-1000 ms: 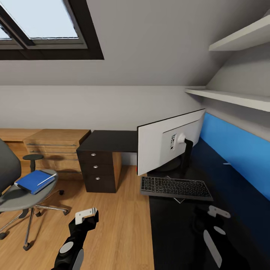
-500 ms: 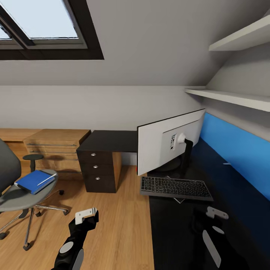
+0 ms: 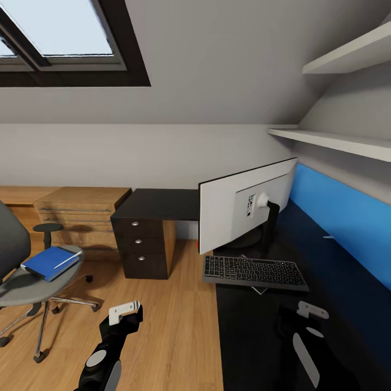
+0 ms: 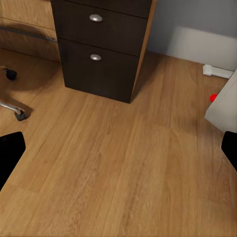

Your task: In the bedroom, organize the workspace by keeping the computer under the desk, ensuring the monitor is on the desk, placing the keyboard on the desk next to the monitor, placing the mouse on the desk next to the keyboard, moving the folder from the swivel chair onto the desk next to the mouse, stacking the notebook on top of the folder with the pen on top of the notebook, and positioning the swivel chair next to the desk.

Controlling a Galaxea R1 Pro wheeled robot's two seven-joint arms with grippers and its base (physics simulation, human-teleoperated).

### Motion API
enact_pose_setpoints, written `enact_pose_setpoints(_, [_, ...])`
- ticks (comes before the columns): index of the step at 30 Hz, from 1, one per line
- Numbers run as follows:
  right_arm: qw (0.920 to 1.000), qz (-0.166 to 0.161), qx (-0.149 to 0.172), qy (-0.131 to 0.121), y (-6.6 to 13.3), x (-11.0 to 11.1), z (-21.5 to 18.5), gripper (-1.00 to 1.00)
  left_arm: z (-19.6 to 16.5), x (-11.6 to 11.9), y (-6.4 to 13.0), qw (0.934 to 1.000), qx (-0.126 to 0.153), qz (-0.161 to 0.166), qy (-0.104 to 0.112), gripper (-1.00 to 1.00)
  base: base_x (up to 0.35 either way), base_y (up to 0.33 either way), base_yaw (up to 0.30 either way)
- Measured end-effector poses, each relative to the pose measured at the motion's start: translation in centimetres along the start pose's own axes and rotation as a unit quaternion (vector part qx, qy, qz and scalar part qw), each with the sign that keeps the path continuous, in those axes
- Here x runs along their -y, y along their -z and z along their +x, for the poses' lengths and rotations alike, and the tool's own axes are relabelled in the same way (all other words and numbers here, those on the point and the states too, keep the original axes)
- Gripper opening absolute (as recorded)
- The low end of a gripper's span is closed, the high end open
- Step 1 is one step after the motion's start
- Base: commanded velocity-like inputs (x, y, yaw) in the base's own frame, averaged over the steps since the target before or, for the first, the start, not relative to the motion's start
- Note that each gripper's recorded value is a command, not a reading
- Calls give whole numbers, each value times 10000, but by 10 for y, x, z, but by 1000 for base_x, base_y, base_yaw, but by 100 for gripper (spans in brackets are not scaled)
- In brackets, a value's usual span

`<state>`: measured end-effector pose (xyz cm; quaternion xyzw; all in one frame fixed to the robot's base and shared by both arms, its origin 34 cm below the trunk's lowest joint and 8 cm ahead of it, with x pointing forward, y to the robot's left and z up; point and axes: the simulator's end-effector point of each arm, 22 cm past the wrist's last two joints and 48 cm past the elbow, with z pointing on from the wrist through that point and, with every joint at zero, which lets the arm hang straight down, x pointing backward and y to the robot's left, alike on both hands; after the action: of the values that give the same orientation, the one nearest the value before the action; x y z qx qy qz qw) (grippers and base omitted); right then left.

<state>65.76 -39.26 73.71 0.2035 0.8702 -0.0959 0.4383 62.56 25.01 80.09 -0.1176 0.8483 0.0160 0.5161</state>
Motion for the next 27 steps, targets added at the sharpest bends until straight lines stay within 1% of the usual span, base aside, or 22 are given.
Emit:
enact_pose_setpoints(4, [10000,-14,-26,9,0,-2,1,100,0,0,0,10000,-3,0,-1,100,0,0,0])
enact_pose_setpoints(9, [9996,-57,-249,121,1,-7,12,100,0,0,0,10000,-4,0,-1,100,0,0,0])
enact_pose_setpoints(22, [9993,-61,-329,173,2,-8,13,100,1,0,0,10000,-12,1,5,100,0,0,0])
enact_pose_setpoints(27, [9987,-96,-462,212,4,-11,14,100,1,0,0,10000,-14,2,7,100,-78,0,0])
